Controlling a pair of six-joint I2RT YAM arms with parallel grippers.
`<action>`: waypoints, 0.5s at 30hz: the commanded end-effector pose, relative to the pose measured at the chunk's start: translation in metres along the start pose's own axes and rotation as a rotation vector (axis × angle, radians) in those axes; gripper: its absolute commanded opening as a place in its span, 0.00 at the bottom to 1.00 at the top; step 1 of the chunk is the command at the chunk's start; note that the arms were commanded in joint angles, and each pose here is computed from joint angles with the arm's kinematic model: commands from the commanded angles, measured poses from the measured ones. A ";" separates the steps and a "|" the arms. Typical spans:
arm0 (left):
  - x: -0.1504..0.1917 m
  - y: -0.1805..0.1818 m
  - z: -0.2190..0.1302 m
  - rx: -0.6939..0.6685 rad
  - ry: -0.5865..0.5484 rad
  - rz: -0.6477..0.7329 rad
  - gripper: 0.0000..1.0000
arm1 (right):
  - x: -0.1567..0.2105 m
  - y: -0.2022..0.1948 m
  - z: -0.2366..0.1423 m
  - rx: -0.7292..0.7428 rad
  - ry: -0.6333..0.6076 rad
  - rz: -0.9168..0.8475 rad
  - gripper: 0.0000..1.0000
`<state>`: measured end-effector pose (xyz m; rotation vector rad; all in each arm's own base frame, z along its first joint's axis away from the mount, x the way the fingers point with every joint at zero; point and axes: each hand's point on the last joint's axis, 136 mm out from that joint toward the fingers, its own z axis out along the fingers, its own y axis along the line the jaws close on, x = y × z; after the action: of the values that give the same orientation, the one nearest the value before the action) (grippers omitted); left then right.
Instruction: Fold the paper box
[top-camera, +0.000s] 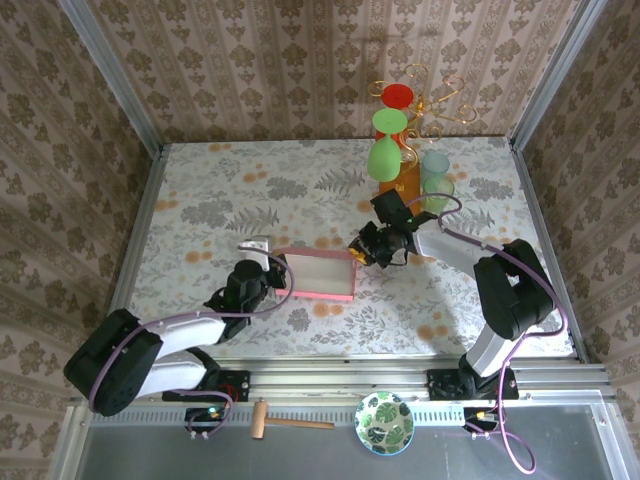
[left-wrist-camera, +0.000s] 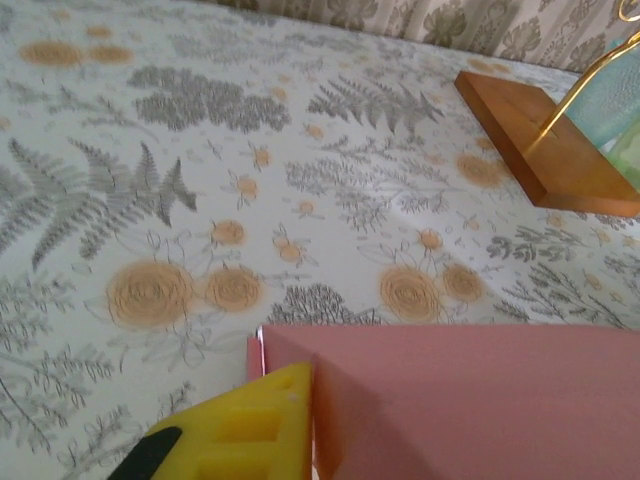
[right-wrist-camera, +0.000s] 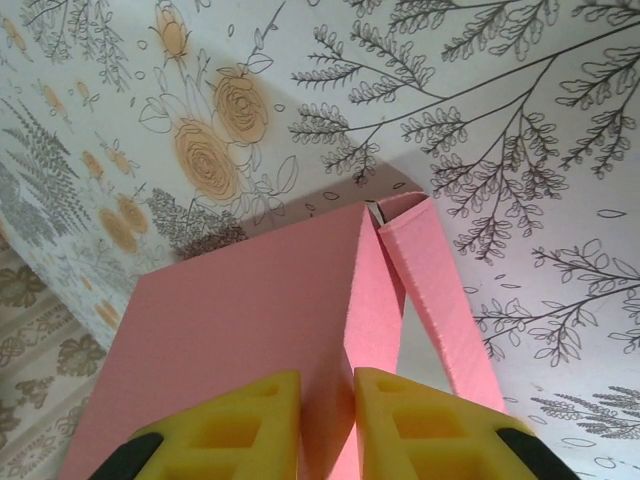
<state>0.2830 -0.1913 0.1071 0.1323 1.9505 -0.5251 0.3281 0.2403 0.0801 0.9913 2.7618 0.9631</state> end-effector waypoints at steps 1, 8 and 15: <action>0.022 -0.012 -0.008 0.079 0.095 -0.045 0.18 | 0.008 0.004 -0.001 -0.007 -0.012 -0.097 0.19; 0.016 -0.013 -0.024 0.095 0.096 -0.094 0.31 | 0.009 0.001 -0.003 0.021 -0.040 -0.141 0.18; 0.027 -0.014 -0.047 0.133 0.163 -0.196 0.43 | 0.012 -0.006 0.005 0.074 -0.045 -0.178 0.15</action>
<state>0.2463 -0.1876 0.1236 0.0880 1.9905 -0.7268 0.3217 0.2500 0.0799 0.7885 2.7785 0.8922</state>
